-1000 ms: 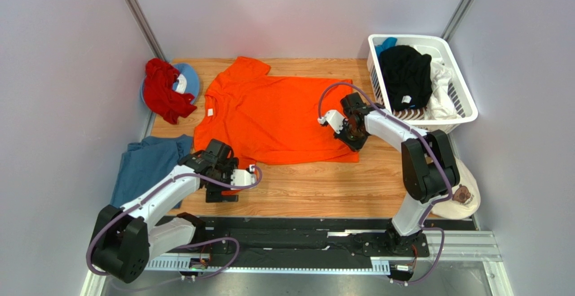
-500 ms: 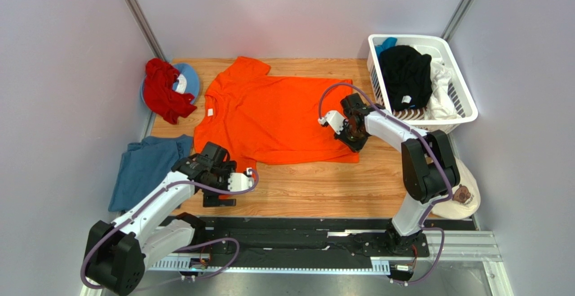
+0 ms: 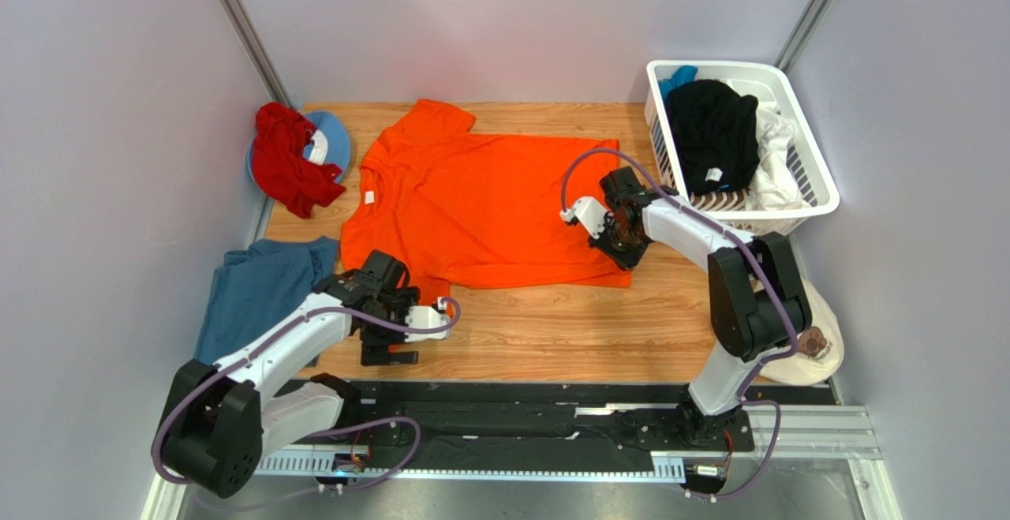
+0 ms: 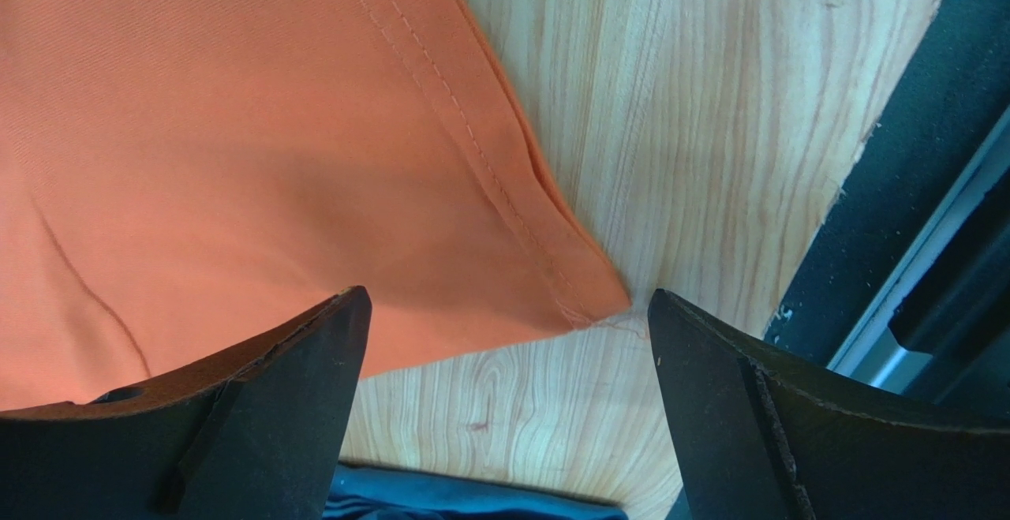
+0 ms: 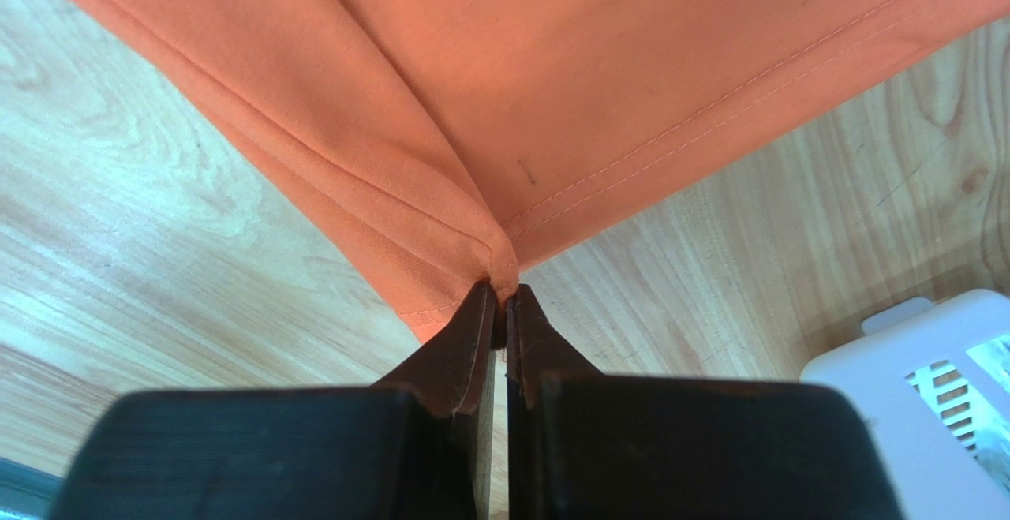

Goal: Fold and stack the t-shirts
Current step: Fold the tshirt

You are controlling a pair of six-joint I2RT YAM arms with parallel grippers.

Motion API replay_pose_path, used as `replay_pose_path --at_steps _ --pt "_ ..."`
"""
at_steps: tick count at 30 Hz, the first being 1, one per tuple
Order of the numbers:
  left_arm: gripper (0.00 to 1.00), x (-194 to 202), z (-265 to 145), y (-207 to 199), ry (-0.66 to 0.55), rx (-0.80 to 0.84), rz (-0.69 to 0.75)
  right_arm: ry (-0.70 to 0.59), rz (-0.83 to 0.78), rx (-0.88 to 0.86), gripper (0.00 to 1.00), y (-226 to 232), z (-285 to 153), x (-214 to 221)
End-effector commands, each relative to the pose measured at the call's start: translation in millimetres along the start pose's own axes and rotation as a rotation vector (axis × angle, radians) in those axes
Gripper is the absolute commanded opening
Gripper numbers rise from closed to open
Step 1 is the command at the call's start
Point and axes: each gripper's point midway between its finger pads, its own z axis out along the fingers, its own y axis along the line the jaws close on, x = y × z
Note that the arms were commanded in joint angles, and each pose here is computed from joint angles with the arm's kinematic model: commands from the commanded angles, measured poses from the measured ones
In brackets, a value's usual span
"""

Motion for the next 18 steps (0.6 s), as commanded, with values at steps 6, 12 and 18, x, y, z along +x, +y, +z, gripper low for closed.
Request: replay_pose_path --at_steps 6,12,18 --pt "0.92 -8.2 14.3 7.5 -0.033 0.005 -0.007 -0.045 0.011 0.041 0.00 -2.2 -13.4 -4.5" --pt "0.61 -3.5 17.1 7.7 -0.013 -0.007 -0.019 -0.046 0.013 0.046 0.00 -1.7 -15.7 -2.2" --pt "0.33 1.0 16.5 2.0 -0.005 -0.019 -0.044 -0.035 0.010 0.045 0.00 -0.4 -13.9 0.7"
